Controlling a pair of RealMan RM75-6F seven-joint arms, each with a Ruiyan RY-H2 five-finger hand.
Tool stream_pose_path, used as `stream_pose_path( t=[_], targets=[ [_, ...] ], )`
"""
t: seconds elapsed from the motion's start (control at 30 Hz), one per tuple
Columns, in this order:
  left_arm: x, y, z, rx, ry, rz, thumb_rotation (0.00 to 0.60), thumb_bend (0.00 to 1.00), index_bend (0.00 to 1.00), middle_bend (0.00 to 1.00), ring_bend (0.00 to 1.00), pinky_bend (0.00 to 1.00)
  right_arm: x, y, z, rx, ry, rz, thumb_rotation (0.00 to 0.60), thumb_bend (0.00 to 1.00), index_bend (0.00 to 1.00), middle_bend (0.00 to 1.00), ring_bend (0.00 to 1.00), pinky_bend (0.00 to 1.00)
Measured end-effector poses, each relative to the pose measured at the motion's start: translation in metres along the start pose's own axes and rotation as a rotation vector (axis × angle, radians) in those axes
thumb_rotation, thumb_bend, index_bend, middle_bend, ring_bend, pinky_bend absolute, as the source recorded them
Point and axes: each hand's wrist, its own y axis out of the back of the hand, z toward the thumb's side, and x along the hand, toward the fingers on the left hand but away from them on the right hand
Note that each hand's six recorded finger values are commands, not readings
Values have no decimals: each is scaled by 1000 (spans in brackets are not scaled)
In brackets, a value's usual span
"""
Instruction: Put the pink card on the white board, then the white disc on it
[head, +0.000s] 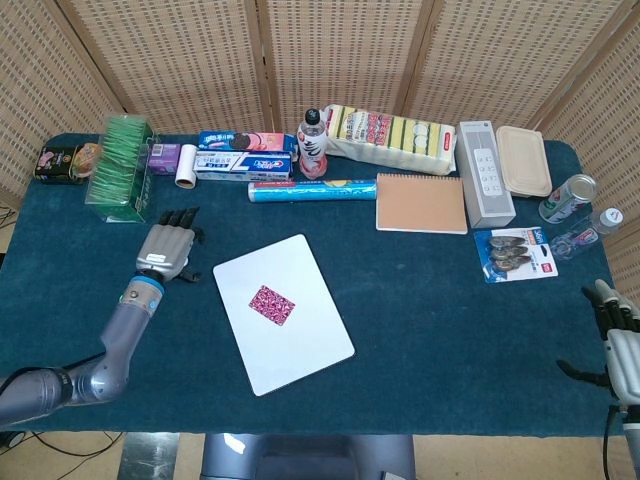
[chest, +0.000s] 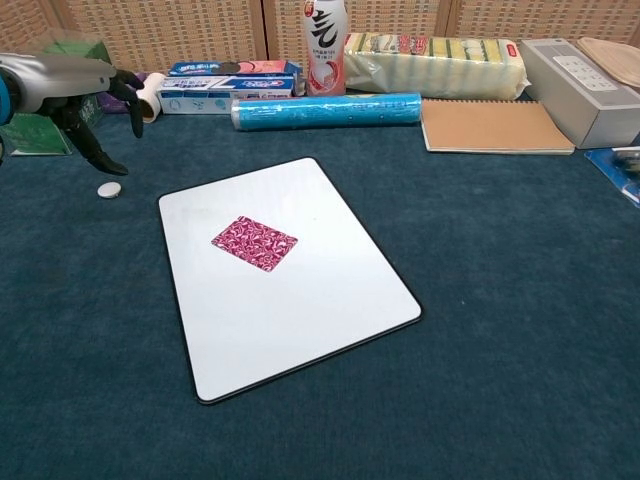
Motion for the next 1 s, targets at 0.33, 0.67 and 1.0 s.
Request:
stream_pose_path(
  t=[0.33, 0.67, 1.0],
  targets=[
    [10, -13, -44, -54, 57, -5, 600, 160, 360, 0, 0, 47, -3, -3, -1, 1, -10, 9, 600, 0, 34, 0, 0, 0],
    [18, -27, -58, -78, 88, -24, 600, 159, 360, 0, 0, 48, -3, -4, 0, 5, -8, 12, 600, 0, 33, 0, 0, 0],
    [25, -38, -56, -75, 113, -34, 600, 159, 360, 0, 0, 48, -4, -4, -1, 5, -10, 16, 600, 0, 34, 0, 0, 0]
  ],
)
